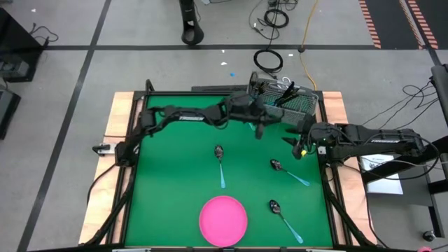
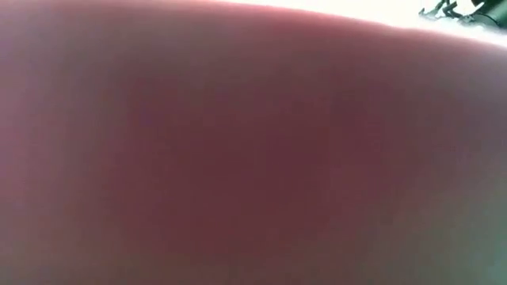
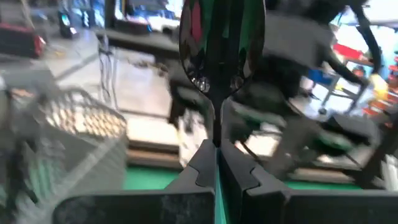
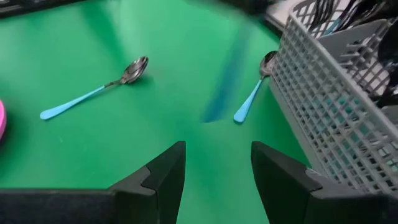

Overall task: Sort silverware
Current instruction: Put the blue spoon into the utensil holder

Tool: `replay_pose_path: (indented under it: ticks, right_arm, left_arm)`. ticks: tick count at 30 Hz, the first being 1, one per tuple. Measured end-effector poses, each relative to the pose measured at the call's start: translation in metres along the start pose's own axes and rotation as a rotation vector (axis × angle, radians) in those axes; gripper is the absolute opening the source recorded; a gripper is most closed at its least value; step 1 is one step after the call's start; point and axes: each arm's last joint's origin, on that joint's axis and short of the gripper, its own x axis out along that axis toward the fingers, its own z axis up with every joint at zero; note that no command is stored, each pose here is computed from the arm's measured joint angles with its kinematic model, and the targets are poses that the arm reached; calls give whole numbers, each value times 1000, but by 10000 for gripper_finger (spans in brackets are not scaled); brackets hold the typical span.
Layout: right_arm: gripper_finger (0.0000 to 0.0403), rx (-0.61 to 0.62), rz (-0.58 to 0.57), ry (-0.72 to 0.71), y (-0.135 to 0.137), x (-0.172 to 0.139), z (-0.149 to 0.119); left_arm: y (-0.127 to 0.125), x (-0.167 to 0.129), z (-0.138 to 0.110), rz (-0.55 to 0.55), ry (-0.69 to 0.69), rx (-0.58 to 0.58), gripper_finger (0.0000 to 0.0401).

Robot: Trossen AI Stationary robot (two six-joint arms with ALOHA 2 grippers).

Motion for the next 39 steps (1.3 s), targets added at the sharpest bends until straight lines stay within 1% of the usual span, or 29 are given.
replay_pose_path:
  ticks: [3,7,12,15,17,21,26,29,33,35,39]
  right_arm:
    - [171,-3,1,11,0,0,-1]
    - [171,-21,22,17,0,0,-1]
    - [171,-31,24,13,0,-1,-1]
    - [171,-31,24,12,0,-1,-1]
    - [171,-31,24,12,0,-1,-1]
    - [171,-29,24,11,0,-1,-1]
    - [171,-29,24,12,0,-1,-1]
    - [171,-29,24,12,0,-1,-1]
    - [171,-28,22,11,0,-1,-1]
    - [171,-25,20,10,0,-1,-1]
    - [171,-7,20,11,0,-1,-1]
  left_arm:
    - [16,8,5,39,-28,15,0]
    - [33,18,-2,65,-40,26,0]
    - [47,34,-9,164,-74,137,0]
    - [54,43,-17,188,-86,150,0]
    - [57,47,-20,200,-95,154,0]
    - [59,48,-15,210,-140,170,0]
    - [60,47,-2,249,-188,261,0]
    - [60,46,3,314,-199,334,0]
    - [64,46,-2,348,-156,398,0]
    - [65,47,-5,356,-168,425,0]
    - [68,48,-11,360,-166,427,0]
